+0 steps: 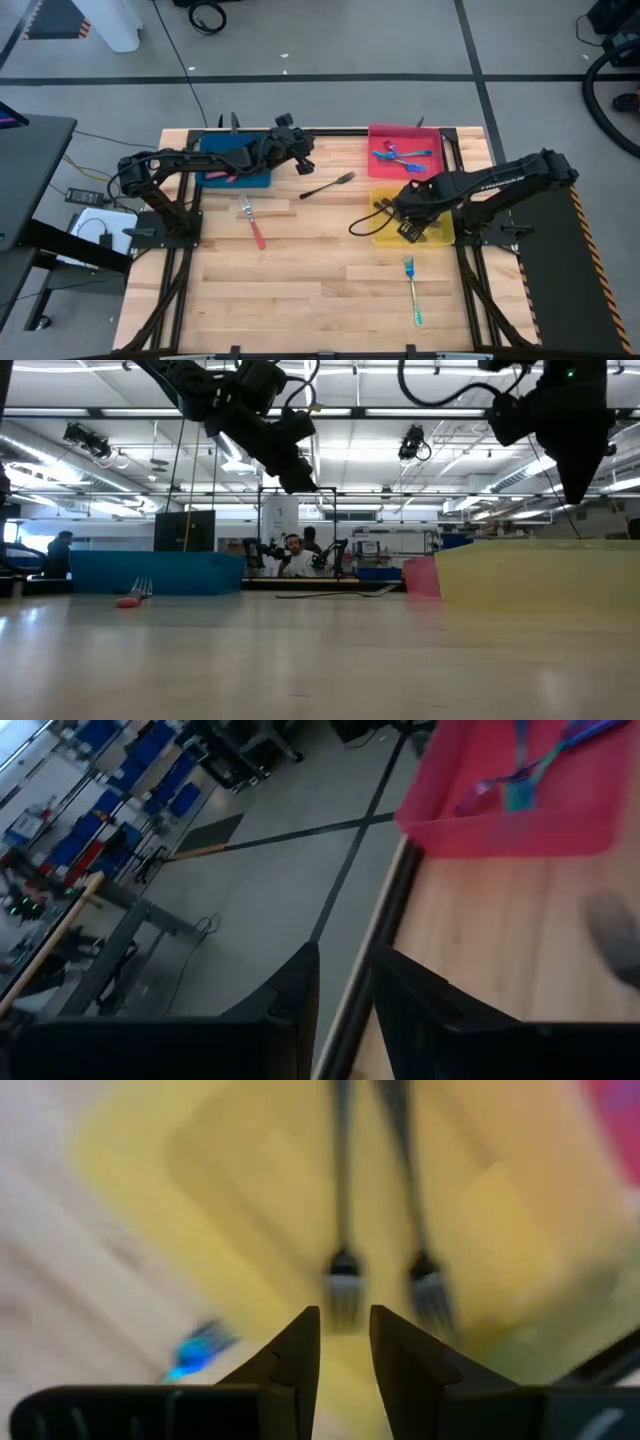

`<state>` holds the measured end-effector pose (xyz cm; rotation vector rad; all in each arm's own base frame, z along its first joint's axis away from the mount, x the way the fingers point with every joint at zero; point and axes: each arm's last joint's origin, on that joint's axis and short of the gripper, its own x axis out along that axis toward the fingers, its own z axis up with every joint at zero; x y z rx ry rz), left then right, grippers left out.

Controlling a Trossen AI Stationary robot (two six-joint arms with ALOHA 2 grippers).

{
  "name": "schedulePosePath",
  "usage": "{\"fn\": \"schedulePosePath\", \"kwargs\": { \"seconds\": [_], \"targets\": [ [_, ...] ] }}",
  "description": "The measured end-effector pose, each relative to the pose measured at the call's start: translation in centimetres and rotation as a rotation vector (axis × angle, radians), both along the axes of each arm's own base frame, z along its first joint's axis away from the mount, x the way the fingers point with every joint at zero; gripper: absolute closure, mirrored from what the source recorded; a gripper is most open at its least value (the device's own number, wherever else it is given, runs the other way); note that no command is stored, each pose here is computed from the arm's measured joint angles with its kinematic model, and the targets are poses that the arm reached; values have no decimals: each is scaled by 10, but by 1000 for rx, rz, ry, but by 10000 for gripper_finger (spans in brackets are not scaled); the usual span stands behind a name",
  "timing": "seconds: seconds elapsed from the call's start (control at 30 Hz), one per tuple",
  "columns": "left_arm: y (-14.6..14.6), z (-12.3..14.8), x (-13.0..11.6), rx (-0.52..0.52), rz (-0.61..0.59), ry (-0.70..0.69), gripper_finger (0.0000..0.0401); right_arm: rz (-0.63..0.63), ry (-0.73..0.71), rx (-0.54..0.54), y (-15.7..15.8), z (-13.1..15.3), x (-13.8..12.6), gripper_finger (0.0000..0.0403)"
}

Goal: Sort silverware by color (type)
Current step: Put the blue fork into the red bin

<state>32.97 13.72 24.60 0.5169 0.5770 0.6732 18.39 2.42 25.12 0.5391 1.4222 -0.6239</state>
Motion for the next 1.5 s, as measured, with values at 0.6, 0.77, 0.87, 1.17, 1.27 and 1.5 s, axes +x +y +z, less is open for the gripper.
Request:
{"fn": "schedulePosePath", "kwargs": {
  "seconds": [0.6,0.77,0.87,1.17,1.27,1.5],
  "targets": [
    [-65,-11,13,-98,-151,86,303,-211,-116,68,101,-16,-3,304],
    [-85,-13,16,-159,-173,55,303,-257,-70,79,125,-37,2,305],
    [-96,-13,18,-184,-191,34,303,-277,-71,97,140,-51,8,304],
    [-124,-13,20,-203,-260,26,303,-392,-41,71,164,-85,13,307],
    [-133,-13,20,-223,-275,13,303,-409,-24,48,171,-93,10,307],
    [-153,-13,20,-240,-324,8,303,-441,-11,14,179,-104,4,307]
  ]
}}
